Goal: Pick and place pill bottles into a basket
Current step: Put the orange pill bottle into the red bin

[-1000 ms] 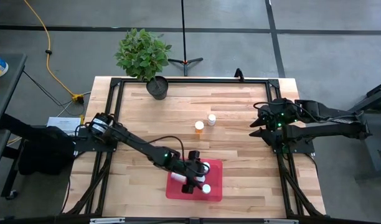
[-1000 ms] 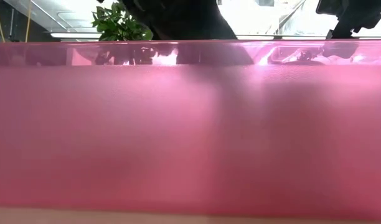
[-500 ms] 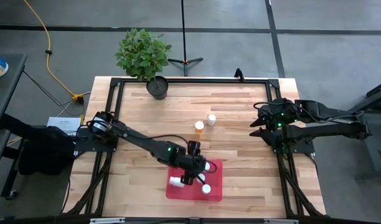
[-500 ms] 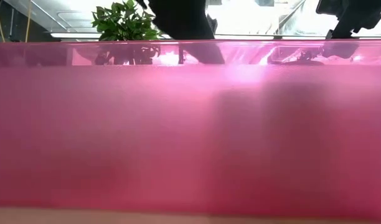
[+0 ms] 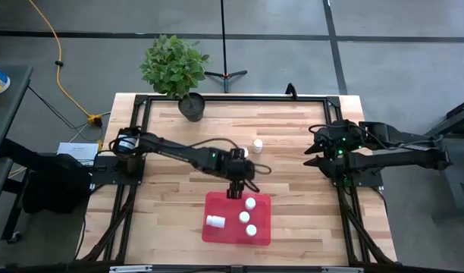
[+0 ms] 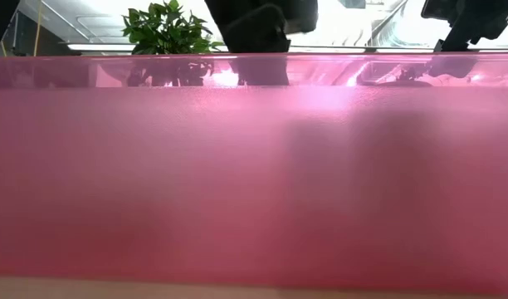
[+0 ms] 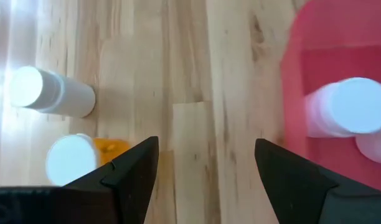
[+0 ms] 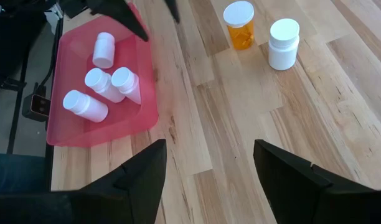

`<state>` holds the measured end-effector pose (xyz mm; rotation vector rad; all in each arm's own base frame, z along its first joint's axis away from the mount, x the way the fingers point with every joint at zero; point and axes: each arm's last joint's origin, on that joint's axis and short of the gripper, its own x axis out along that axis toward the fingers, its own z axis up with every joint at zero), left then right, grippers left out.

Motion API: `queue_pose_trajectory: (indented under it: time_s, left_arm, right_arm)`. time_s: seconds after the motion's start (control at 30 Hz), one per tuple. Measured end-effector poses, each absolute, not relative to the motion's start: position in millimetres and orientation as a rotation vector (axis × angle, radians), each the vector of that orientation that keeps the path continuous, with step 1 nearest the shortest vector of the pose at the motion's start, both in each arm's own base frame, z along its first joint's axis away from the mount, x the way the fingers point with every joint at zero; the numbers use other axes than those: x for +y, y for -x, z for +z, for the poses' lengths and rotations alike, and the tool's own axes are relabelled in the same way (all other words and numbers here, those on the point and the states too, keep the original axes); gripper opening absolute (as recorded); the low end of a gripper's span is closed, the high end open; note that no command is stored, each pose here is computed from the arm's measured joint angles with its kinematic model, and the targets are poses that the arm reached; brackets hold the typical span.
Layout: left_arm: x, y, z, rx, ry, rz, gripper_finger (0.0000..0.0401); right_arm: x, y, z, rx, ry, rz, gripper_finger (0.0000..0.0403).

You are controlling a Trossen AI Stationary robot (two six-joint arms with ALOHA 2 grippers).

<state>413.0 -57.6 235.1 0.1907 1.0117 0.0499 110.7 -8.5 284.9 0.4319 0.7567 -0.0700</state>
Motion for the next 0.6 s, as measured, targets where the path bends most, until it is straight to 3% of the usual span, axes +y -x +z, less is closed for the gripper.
queue_pose_trajectory:
  time_s: [0.6]
  left_arm:
    - [15, -416, 234, 1.043, -0.114, 0.119, 0.0298]
  right_arm:
    - [-9, -111, 285, 0.757, -0.427, -0.079, 0.0232]
